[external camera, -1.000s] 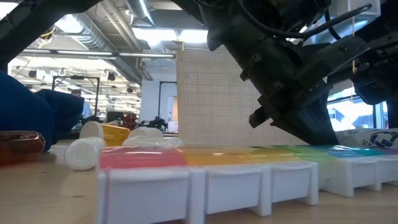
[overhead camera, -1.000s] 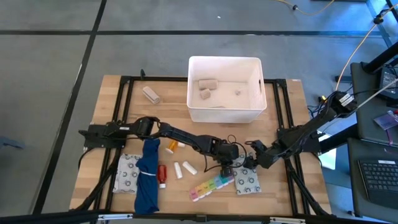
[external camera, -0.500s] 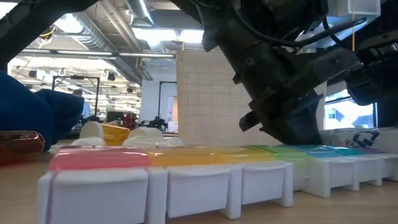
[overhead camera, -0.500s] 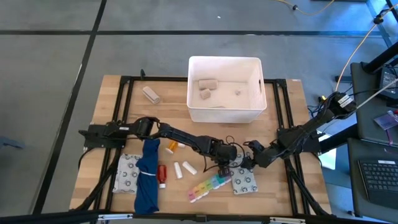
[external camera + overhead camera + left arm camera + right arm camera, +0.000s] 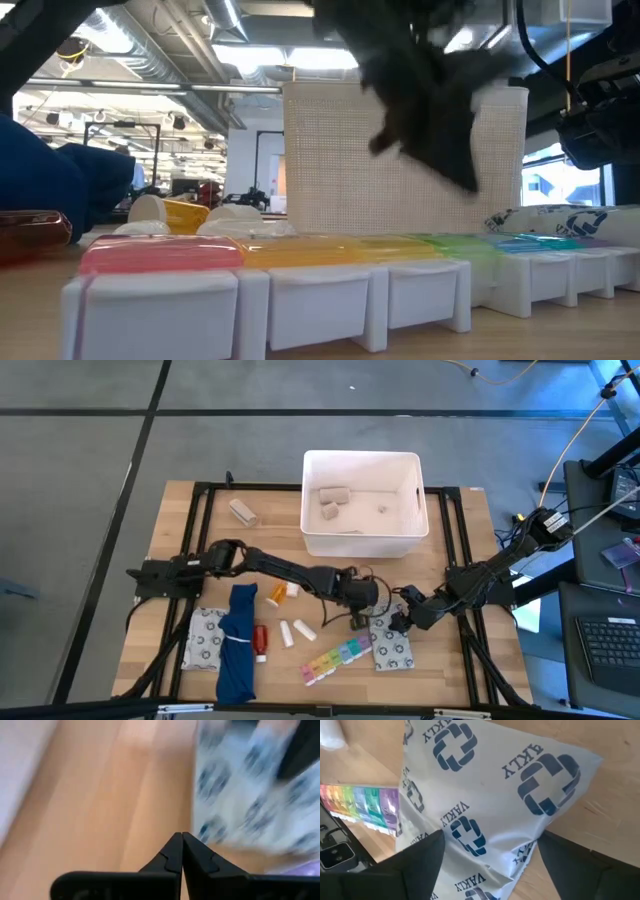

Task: Pick & place medical supplies in basket/bin
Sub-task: Put the white mailer bag into the white container

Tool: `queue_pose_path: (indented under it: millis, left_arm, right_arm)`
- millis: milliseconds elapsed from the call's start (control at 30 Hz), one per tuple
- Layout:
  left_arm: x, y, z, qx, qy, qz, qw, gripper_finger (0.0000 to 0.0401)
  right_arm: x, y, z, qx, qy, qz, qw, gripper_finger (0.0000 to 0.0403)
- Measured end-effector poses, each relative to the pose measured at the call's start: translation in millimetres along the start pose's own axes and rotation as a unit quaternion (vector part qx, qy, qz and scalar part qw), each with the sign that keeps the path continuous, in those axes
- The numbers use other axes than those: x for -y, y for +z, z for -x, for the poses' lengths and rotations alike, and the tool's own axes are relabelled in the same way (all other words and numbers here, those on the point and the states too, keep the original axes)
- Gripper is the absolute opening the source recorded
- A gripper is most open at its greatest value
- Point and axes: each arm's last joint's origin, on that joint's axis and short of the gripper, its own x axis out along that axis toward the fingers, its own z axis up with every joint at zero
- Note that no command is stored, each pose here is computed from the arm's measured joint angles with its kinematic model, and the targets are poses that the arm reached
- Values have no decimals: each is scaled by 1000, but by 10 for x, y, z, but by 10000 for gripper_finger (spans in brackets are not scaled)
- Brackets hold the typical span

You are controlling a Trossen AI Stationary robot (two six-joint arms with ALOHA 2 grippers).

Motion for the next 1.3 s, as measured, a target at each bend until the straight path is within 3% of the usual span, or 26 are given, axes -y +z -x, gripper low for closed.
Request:
queue_pose_path:
  millis: [233,567,900,1300]
  left_arm:
    - [191,163,34,82,-106,38,990,1]
    - [382,39,-14,76,-87,49,992,2]
    - [348,-126,-366,19,-141,87,986,1]
    - [341,-250,-406,-24,-106,54,993,2]
  right_arm:
    - [0,-1,0,-1,0,0,1000,320]
    - [-26,-8,-3,-6,15,21,1000,320]
    - [-53,-13,-1,-17,28,25,999,320]
    - [-97,16,-1,18,54,18,998,320]
